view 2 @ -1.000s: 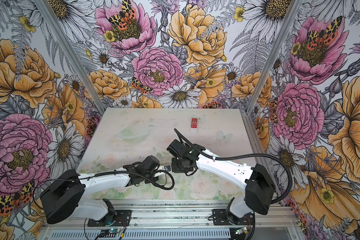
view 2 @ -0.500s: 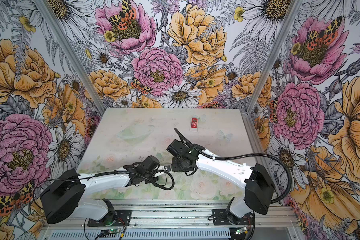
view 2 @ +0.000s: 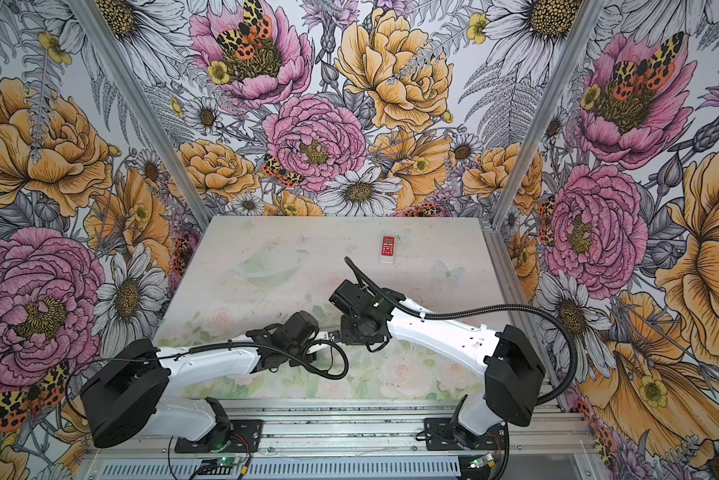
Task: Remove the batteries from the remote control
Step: 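Bring the screwdriver tip to the batteries while the left gripper holds the remote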
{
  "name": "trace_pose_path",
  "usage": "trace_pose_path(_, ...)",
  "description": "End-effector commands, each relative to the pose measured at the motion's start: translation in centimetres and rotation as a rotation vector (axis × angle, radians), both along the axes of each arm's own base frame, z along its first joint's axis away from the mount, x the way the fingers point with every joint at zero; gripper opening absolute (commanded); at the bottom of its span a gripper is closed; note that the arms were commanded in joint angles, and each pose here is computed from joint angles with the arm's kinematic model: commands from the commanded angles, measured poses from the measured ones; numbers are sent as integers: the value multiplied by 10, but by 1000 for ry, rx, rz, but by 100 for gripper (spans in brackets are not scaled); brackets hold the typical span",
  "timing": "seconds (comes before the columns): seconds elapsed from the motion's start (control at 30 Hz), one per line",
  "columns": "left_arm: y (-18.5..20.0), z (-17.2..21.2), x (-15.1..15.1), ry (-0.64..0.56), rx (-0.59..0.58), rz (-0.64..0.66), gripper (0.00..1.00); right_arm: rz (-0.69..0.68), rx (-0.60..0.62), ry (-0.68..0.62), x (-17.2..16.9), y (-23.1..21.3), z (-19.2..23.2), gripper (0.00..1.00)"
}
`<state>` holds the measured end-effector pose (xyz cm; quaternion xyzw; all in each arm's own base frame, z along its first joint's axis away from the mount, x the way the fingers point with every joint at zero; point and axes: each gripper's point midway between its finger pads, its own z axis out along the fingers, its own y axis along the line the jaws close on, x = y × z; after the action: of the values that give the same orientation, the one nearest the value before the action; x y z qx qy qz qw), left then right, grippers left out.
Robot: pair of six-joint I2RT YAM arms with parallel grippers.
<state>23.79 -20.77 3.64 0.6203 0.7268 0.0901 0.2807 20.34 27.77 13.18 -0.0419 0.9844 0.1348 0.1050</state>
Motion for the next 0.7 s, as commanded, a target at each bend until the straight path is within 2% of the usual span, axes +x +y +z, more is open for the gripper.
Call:
trace_pose_path(0.0, -8, 9, 6, -43, -35, -6, 22, -4, 20, -23, 6, 10, 5, 0)
trace_pose_path(0.67, -8, 10, 4, -36, -44, -4, 21, -22, -26, -43, 5, 4, -3, 0)
